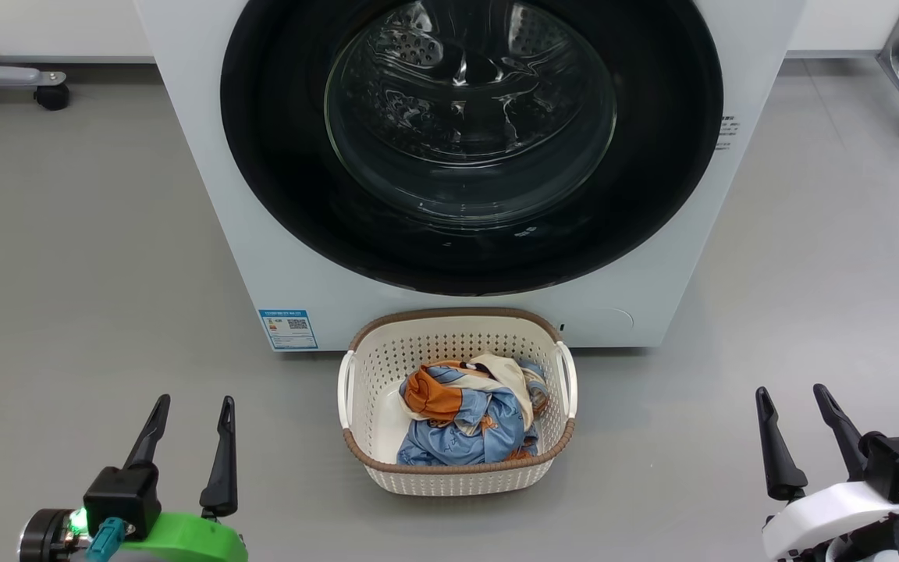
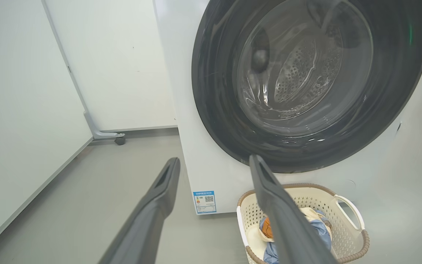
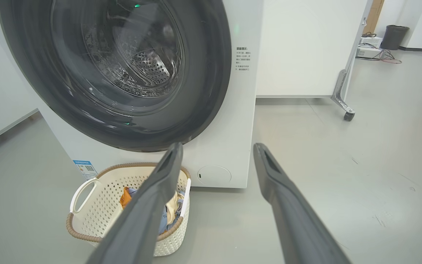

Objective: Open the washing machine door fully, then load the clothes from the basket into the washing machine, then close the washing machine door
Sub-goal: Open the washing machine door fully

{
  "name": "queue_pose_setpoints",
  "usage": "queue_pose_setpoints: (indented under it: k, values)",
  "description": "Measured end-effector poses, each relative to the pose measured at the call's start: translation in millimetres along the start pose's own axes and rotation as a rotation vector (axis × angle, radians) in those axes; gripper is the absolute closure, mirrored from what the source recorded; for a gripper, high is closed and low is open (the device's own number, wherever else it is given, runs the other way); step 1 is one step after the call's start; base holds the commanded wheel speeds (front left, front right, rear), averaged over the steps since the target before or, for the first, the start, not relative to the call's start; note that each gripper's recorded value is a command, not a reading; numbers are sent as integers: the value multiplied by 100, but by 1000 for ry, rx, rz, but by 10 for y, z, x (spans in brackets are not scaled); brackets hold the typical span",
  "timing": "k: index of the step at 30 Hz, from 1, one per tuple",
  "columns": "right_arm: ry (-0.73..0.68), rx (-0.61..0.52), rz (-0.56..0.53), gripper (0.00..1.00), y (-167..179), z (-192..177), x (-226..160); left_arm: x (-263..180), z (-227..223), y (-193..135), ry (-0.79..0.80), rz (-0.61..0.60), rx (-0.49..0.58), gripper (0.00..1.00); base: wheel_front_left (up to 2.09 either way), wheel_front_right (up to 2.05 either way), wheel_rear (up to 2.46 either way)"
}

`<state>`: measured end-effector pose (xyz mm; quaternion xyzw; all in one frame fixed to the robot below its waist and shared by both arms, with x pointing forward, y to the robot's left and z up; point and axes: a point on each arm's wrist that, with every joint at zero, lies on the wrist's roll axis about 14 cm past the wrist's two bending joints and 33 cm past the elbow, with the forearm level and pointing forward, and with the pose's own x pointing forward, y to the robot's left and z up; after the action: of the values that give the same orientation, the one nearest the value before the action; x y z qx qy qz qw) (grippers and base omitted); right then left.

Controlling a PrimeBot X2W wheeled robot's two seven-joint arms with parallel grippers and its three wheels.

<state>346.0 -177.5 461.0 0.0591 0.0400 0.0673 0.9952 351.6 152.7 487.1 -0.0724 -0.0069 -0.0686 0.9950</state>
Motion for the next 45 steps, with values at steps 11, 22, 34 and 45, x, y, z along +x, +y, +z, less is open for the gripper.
queue_pose_setpoints:
  k: [11,22,34,45]
  values:
    - [4,6,-5,0,0,-17,-10,19,-8,-26,2,-6,-4,0,59,61,-120]
    - [7,7,-7,0,-7,-29,-11,32,9,-17,-6,1,-16,0,71,71,-142]
    - [15,8,-9,0,-13,-50,-6,41,0,-19,-3,1,-18,0,46,46,-92]
    - [17,8,-10,0,-20,-58,-4,46,-10,-24,0,0,-19,0,17,17,-34]
